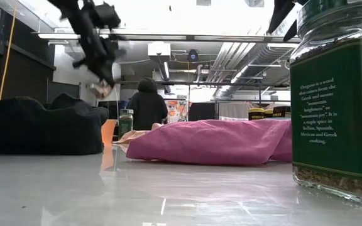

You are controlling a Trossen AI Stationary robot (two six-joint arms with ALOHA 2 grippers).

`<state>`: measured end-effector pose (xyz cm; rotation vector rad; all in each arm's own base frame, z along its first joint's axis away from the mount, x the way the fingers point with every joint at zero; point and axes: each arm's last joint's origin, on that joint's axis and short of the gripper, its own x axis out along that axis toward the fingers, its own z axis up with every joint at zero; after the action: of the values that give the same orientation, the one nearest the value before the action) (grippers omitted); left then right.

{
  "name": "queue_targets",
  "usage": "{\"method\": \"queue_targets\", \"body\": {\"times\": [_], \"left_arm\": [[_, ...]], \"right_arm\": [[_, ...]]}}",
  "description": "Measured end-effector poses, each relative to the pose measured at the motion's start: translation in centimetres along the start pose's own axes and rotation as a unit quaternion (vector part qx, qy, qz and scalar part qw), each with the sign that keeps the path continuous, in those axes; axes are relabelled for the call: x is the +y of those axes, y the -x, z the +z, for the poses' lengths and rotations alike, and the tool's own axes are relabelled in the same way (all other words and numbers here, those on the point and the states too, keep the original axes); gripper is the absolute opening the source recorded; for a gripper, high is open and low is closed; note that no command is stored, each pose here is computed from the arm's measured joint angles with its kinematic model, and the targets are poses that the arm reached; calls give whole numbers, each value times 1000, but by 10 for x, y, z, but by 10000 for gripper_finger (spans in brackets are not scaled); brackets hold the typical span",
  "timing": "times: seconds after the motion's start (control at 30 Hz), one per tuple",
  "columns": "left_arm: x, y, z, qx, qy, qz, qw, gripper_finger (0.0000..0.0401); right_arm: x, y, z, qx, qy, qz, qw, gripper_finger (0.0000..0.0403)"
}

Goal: Sort spices by type
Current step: Put the bottom orange seasoning pack into the orange bin

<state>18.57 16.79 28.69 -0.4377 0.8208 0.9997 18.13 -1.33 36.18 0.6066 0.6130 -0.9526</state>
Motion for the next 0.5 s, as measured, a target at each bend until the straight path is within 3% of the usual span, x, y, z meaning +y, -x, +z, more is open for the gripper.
{"method": "queue_targets", "body": {"times": [0.13,0.23,0.37,0.5], "left_arm": [[35,-42,5,72,42,-31,996,0],[46,-56,-4,142,36,-71,987,0],[47,-64,-10,177,-29,-66,982,0],[44,-69,-12,181,-137,-56,972,1]], "right_arm": [[-6,-6,7,17,-28,-7,999,236],[-8,-9,10,28,-47,-9,998,236],[-11,-11,13,21,-57,-20,998,236],[-16,-14,18,15,-44,-34,998,236]]}}
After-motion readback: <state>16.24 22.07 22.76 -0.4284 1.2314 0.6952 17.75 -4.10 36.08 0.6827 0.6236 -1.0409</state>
